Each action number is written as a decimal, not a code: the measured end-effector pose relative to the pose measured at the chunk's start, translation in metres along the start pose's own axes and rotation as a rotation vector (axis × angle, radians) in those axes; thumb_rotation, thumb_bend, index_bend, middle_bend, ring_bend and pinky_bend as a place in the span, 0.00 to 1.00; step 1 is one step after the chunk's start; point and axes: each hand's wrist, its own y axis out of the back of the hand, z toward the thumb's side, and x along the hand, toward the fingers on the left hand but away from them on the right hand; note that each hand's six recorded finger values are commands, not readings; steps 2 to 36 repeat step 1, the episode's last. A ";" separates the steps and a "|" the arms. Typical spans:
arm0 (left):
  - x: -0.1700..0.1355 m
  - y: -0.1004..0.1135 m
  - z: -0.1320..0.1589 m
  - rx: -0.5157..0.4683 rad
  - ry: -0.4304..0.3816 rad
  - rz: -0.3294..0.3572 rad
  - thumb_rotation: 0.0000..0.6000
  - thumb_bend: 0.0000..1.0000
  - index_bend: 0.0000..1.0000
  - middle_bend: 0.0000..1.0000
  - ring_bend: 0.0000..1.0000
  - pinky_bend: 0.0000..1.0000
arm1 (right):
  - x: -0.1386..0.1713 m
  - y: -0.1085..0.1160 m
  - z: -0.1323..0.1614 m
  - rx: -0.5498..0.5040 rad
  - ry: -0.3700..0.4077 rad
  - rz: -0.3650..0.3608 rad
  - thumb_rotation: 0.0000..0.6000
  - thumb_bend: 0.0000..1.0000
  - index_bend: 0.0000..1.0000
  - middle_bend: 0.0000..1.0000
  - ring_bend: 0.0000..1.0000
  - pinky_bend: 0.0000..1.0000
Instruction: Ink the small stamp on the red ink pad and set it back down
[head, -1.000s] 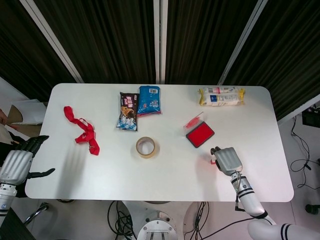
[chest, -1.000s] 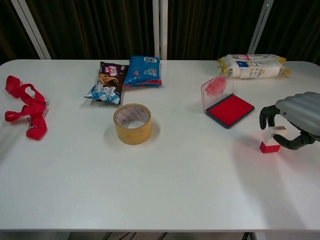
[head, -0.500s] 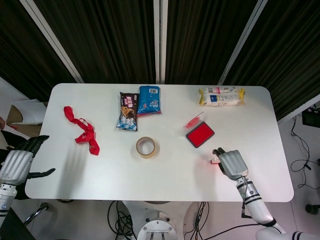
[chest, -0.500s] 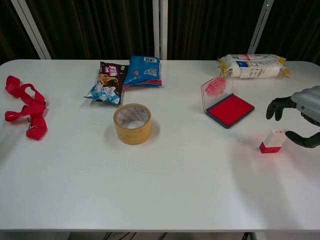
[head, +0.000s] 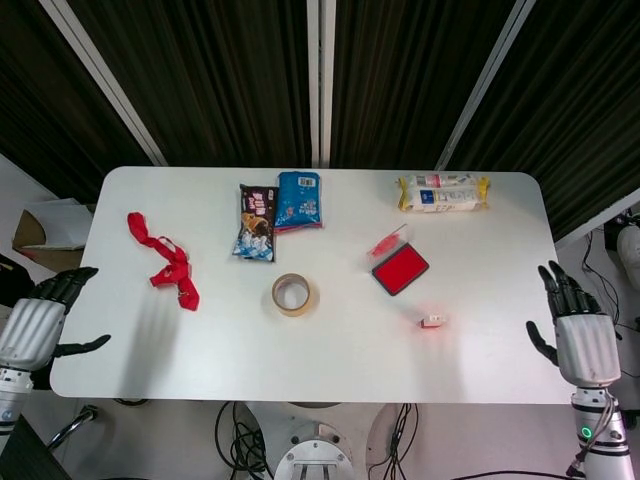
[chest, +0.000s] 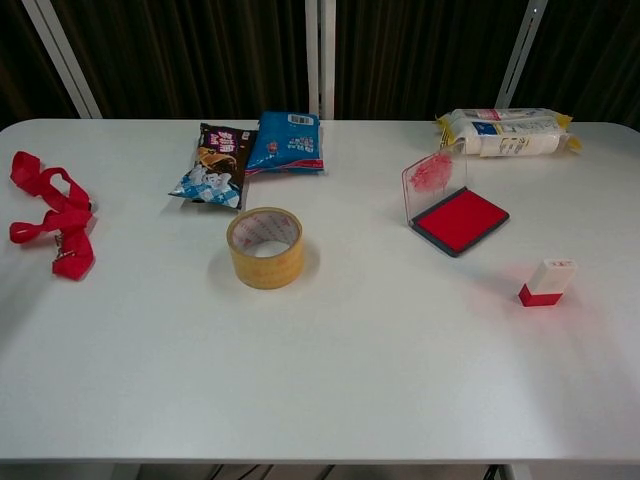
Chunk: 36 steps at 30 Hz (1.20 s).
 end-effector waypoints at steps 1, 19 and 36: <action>0.000 0.001 0.001 0.002 -0.001 0.002 0.77 0.06 0.11 0.13 0.14 0.25 | 0.003 0.001 -0.010 -0.009 -0.022 0.008 1.00 0.13 0.00 0.00 0.00 0.00; 0.000 0.001 0.001 0.002 -0.001 0.002 0.77 0.06 0.11 0.13 0.14 0.25 | 0.003 0.001 -0.010 -0.009 -0.022 0.008 1.00 0.13 0.00 0.00 0.00 0.00; 0.000 0.001 0.001 0.002 -0.001 0.002 0.77 0.06 0.11 0.13 0.14 0.25 | 0.003 0.001 -0.010 -0.009 -0.022 0.008 1.00 0.13 0.00 0.00 0.00 0.00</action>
